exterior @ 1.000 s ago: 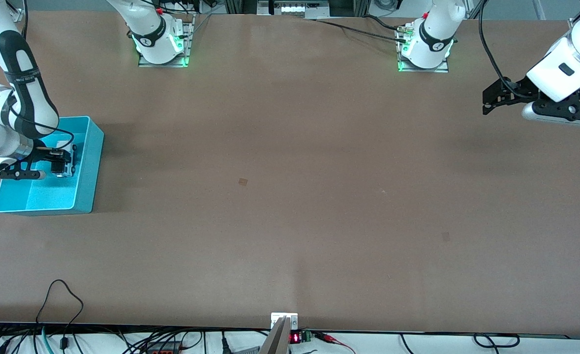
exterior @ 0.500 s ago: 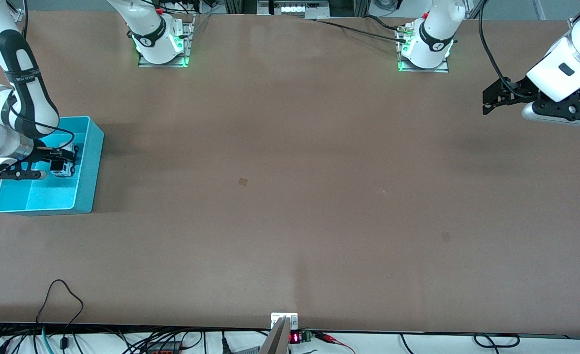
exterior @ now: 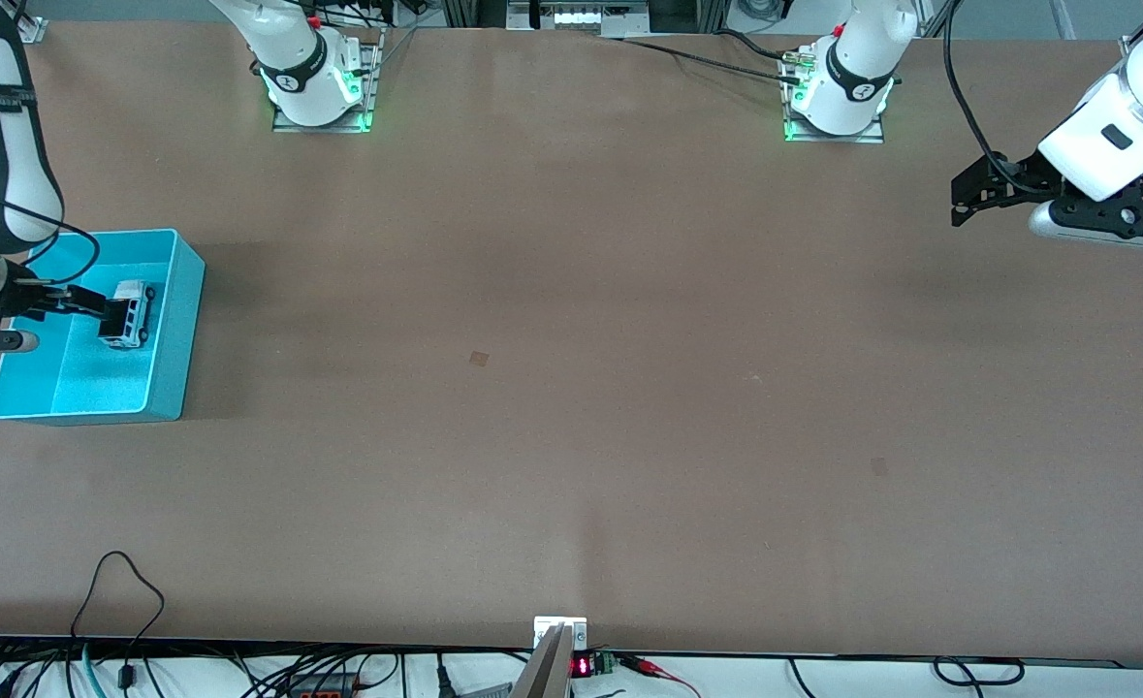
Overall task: Wind and store white jeep toy
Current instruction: 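Open the right gripper to release the jeep inside the bin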
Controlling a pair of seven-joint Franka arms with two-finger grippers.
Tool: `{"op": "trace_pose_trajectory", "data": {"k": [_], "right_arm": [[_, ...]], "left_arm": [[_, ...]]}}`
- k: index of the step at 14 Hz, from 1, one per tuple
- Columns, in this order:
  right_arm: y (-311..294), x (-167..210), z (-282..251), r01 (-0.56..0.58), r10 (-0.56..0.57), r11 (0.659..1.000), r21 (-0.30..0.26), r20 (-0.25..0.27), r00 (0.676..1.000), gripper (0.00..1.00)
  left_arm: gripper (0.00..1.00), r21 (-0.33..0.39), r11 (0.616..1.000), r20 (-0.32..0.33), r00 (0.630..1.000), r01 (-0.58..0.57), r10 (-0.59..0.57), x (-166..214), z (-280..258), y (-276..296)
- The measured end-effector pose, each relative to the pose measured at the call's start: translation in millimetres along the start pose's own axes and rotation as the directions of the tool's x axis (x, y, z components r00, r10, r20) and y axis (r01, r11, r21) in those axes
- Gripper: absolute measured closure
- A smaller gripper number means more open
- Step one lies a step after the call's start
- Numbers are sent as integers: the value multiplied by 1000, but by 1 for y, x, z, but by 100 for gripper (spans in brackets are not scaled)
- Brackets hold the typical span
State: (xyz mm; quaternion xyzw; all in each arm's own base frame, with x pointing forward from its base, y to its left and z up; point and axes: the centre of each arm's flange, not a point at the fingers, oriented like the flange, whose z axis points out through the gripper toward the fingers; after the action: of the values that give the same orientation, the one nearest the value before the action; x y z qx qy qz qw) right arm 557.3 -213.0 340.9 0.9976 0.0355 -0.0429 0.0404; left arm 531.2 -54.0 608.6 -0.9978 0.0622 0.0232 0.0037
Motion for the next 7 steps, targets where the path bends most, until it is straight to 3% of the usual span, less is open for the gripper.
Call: {"op": "trace_pose_trajectory", "data": {"k": [7], "right_arm": [[-84,17,-89,142,-142,990,-14,-66,988,0]], "left_arm": [[0,0,1000,0,1000,2,-2,0,0,-1]]}}
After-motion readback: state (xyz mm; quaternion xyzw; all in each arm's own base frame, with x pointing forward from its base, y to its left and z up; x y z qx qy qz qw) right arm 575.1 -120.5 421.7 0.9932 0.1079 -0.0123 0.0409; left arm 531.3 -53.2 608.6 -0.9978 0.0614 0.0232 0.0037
